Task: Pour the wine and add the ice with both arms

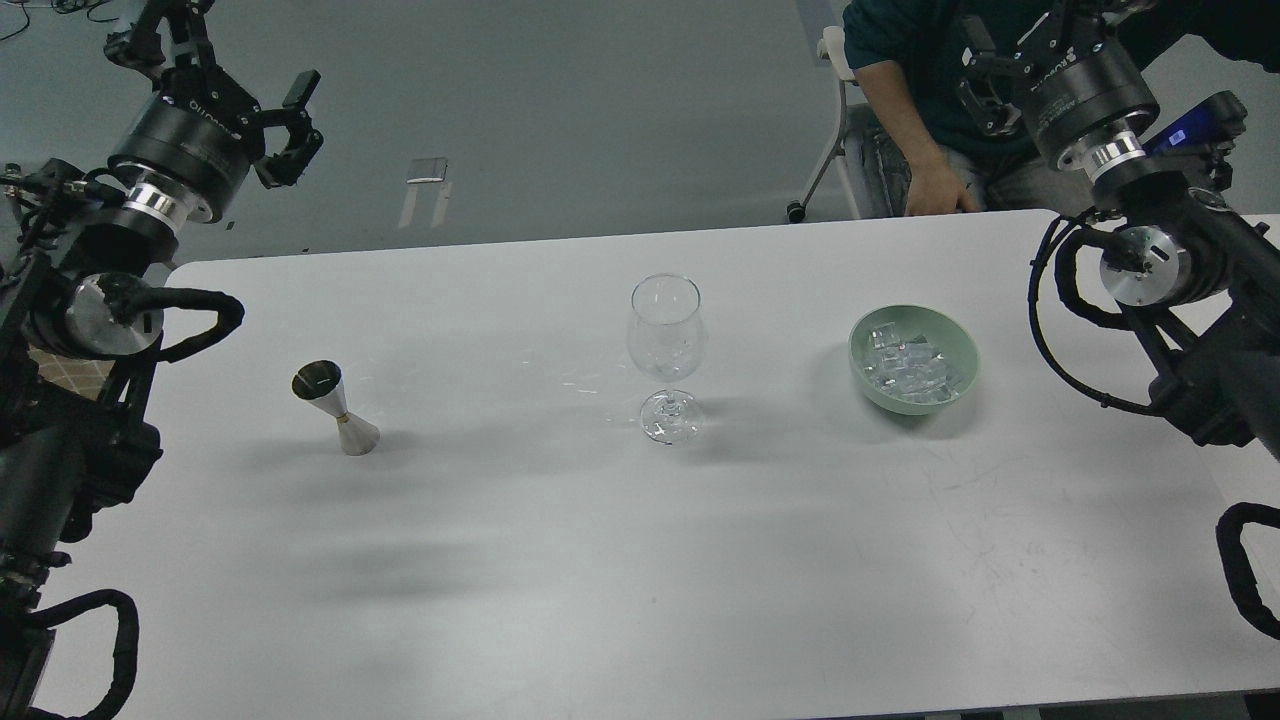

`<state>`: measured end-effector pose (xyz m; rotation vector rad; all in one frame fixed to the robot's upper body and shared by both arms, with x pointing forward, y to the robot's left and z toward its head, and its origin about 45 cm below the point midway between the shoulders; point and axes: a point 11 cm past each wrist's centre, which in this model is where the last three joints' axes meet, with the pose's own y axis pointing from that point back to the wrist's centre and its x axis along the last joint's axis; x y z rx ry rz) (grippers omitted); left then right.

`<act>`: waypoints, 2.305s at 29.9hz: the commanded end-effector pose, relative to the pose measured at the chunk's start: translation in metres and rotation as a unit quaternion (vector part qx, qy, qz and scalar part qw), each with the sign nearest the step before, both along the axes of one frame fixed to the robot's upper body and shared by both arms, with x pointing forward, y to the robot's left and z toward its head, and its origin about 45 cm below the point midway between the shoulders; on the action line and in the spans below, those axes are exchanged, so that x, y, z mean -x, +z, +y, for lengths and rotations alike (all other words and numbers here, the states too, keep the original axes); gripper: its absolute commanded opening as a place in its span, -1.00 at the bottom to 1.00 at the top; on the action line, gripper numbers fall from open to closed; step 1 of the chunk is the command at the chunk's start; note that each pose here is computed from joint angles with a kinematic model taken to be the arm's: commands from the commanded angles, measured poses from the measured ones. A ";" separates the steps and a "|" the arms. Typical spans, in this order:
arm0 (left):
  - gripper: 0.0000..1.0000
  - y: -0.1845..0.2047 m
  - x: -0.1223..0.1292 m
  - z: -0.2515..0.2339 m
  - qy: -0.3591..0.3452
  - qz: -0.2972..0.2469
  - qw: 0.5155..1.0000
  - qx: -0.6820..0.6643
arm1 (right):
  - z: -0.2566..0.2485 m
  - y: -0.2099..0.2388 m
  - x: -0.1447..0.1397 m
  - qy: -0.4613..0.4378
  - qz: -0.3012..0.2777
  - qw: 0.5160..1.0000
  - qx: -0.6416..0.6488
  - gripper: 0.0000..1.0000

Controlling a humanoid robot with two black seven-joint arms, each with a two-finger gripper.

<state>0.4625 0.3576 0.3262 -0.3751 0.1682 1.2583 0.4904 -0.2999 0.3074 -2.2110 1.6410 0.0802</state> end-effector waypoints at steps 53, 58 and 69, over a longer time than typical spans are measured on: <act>0.97 -0.014 -0.008 -0.006 0.016 0.091 0.996 0.018 | 0.005 -0.018 0.007 -0.011 0.014 1.000 -0.009 1.00; 0.97 -0.017 -0.007 -0.006 0.018 0.092 0.995 0.016 | 0.004 -0.019 0.007 -0.015 0.017 1.000 -0.009 1.00; 0.97 -0.014 0.001 -0.034 -0.034 0.074 0.996 -0.047 | 0.004 -0.018 0.007 -0.012 0.016 1.000 -0.007 1.00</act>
